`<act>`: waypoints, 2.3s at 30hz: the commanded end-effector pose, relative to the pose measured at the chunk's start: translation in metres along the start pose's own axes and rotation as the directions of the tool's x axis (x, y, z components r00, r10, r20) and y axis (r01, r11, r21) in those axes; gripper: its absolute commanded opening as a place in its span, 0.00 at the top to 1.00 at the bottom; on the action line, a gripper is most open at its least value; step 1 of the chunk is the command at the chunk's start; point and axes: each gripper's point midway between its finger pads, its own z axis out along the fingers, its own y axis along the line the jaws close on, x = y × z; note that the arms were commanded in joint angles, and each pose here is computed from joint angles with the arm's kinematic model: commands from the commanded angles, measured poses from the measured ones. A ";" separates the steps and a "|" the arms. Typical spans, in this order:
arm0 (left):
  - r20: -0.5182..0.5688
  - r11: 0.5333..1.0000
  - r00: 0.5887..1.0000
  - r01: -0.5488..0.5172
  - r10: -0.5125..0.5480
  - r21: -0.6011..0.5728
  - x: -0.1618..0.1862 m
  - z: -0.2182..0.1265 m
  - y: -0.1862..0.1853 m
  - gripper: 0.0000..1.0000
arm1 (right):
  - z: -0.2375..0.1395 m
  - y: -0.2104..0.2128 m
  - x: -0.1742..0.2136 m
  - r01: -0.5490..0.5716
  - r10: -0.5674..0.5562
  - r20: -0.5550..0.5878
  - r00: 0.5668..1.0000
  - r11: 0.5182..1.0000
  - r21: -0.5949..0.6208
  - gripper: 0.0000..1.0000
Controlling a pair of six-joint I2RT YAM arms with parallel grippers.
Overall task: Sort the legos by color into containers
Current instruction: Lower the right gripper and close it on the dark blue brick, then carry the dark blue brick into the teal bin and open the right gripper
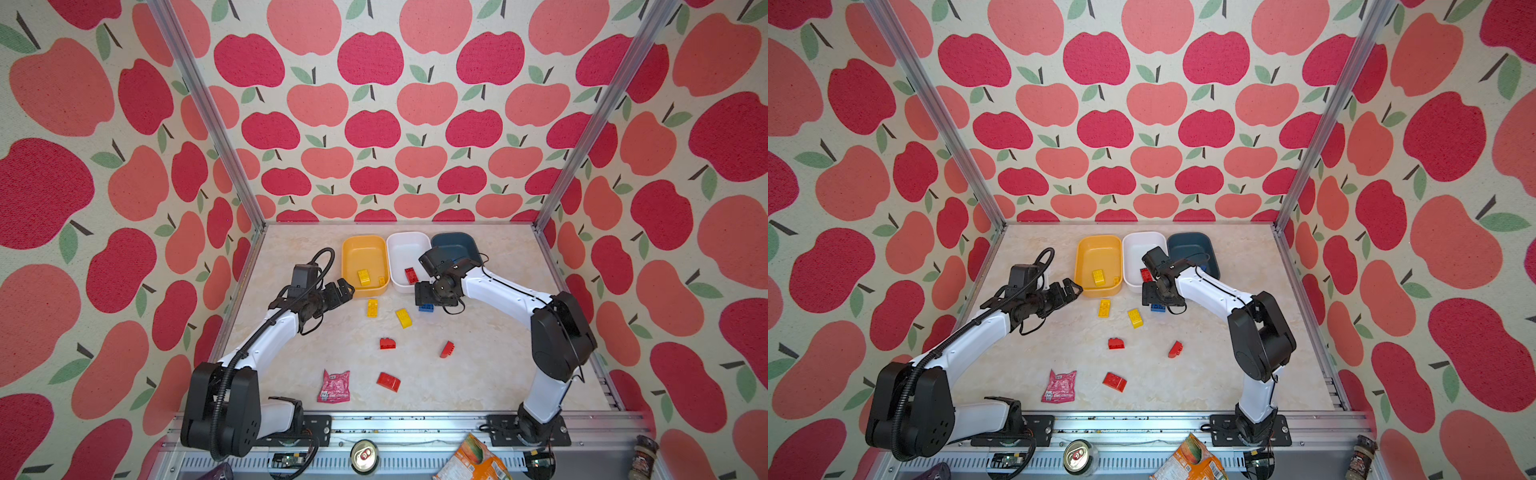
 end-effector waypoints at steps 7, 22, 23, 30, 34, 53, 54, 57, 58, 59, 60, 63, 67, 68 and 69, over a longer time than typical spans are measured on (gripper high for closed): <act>-0.017 1.000 1.000 0.005 -0.005 0.007 0.005 0.001 0.002 0.01 | 0.034 -0.001 0.004 -0.047 0.047 -0.003 0.999 0.998 0.037 0.17; -0.021 1.000 1.000 0.006 -0.006 0.008 0.005 0.003 0.003 0.01 | 0.057 -0.008 0.004 -0.068 0.068 0.002 0.998 0.994 0.090 0.29; -0.022 1.000 1.000 0.009 -0.009 0.007 0.006 0.003 0.003 0.01 | 0.057 -0.009 0.004 -0.067 0.067 0.001 0.998 0.993 0.093 0.30; -0.026 1.000 1.000 0.011 -0.011 0.005 0.007 0.003 0.005 0.01 | 0.059 -0.013 0.006 -0.068 0.068 0.002 0.998 0.991 0.112 0.47; -0.024 1.000 1.000 0.012 -0.012 0.006 0.007 0.003 0.005 0.01 | 0.057 -0.014 0.006 -0.065 0.065 0.004 0.998 0.991 0.115 0.51; -0.019 1.000 1.000 0.009 -0.009 0.017 0.002 0.003 0.001 0.01 | -0.033 -0.026 -0.015 -0.060 0.046 0.144 0.989 0.994 0.094 0.53; -0.020 1.000 1.000 0.008 -0.008 0.018 0.002 0.003 0.001 0.01 | -0.037 -0.029 -0.019 -0.063 0.048 0.154 0.987 0.994 0.093 0.53; -0.020 1.000 1.000 0.008 -0.008 0.020 0.002 0.003 0.000 0.01 | -0.047 -0.039 -0.032 -0.074 0.056 0.181 0.982 0.993 0.094 0.53; -0.021 1.000 1.000 0.009 -0.008 0.021 0.002 0.003 0.000 0.01 | -0.049 -0.043 -0.036 -0.080 0.061 0.188 0.980 0.992 0.094 0.53; -0.019 1.000 1.000 0.006 -0.006 0.024 0.002 0.002 -0.001 0.01 | -0.051 -0.048 -0.041 -0.085 0.065 0.196 0.979 0.992 0.097 0.53; -0.020 1.000 1.000 0.005 -0.005 0.024 0.002 0.002 -0.001 0.01 | -0.052 -0.053 -0.046 -0.090 0.068 0.204 0.977 0.991 0.103 0.53; -0.016 1.000 1.000 0.005 -0.004 0.021 0.001 0.001 -0.001 0.01 | -0.054 -0.068 -0.063 -0.103 0.074 0.231 0.970 0.988 0.118 0.53; -0.016 1.000 1.000 0.004 -0.004 0.018 0.001 -0.001 -0.001 0.01 | -0.049 -0.090 -0.083 -0.124 0.085 0.252 0.964 0.982 0.140 0.53; -0.018 1.000 1.000 0.003 -0.003 0.019 0.002 -0.001 -0.002 0.01 | -0.045 -0.096 -0.088 -0.129 0.090 0.249 0.964 0.981 0.144 0.53; -0.017 1.000 1.000 0.005 -0.005 0.016 0.002 -0.001 -0.001 0.01 | -0.042 -0.100 -0.092 -0.134 0.095 0.246 0.965 0.980 0.146 0.53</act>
